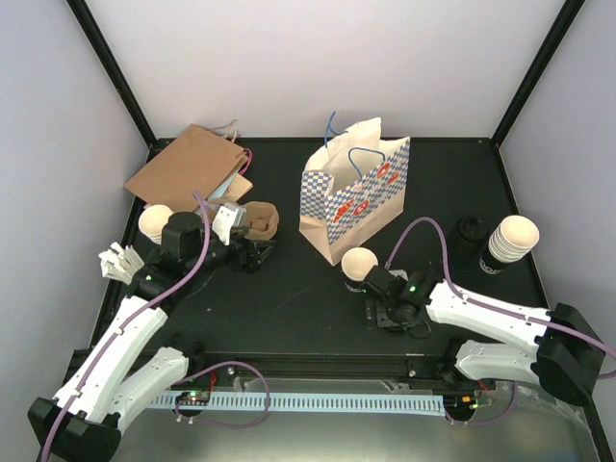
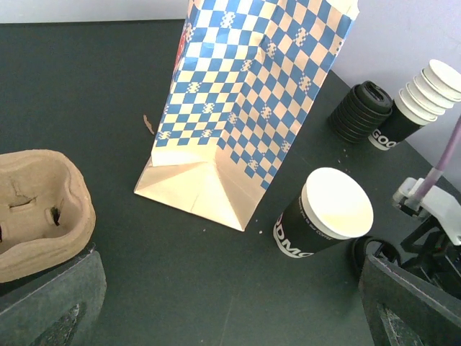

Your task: Pack the takeout coffee

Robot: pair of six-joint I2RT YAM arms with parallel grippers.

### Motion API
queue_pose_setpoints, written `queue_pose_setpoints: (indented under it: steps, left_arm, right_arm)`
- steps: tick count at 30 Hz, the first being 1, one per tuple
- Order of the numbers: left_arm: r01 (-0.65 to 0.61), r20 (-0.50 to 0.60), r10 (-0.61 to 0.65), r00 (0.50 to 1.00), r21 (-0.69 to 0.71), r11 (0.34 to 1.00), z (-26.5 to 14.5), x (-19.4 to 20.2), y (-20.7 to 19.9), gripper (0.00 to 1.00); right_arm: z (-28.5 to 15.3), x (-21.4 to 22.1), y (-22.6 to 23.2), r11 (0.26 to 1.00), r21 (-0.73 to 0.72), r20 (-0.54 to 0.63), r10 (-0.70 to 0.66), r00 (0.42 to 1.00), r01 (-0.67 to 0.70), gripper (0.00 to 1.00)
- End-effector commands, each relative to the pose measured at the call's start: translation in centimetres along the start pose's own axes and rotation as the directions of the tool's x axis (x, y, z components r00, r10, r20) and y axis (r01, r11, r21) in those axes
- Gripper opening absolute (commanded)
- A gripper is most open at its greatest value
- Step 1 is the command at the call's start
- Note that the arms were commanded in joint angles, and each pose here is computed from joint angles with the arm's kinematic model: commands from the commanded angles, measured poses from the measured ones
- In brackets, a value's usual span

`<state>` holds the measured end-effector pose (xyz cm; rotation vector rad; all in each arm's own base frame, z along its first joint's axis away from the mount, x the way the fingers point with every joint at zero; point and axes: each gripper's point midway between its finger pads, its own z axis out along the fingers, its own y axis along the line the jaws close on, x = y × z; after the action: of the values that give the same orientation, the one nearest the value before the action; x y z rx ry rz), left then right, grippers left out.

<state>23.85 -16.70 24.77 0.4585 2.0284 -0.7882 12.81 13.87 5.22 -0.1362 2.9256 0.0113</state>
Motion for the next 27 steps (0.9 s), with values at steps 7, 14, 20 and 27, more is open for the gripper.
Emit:
queue_pose_setpoints:
  steps: [7, 14, 20, 27]
  left_arm:
    - [-0.036, 0.037, 0.036, 0.999, 0.002, 0.999, -0.4, -1.0, -0.2, 0.99]
    - [-0.036, 0.034, 0.035, 0.999, 0.004, 0.999, -0.3, -0.9, -0.2, 0.99]
    - [-0.036, 0.034, 0.036, 0.999, 0.003, 0.999, -0.3, -1.0, -0.2, 0.99]
    - [-0.034, 0.030, 0.034, 0.999, 0.000, 0.999, -0.2, -0.8, -0.1, 0.99]
  right_arm:
    - [1.8, -0.1, -1.1, 0.988, 0.028, -0.034, 0.151, 0.988, -0.150, 0.93]
    - [2.5, 0.0, -1.8, 0.983, 0.037, -0.051, 0.181, 0.982, -0.179, 0.88]
    - [3.1, 0.1, -2.2, 0.984, 0.055, -0.061, 0.175, 0.983, -0.171, 0.88]
    - [3.3, -0.1, -2.1, 0.984, 0.062, -0.063, 0.173, 0.983, -0.169, 0.83]
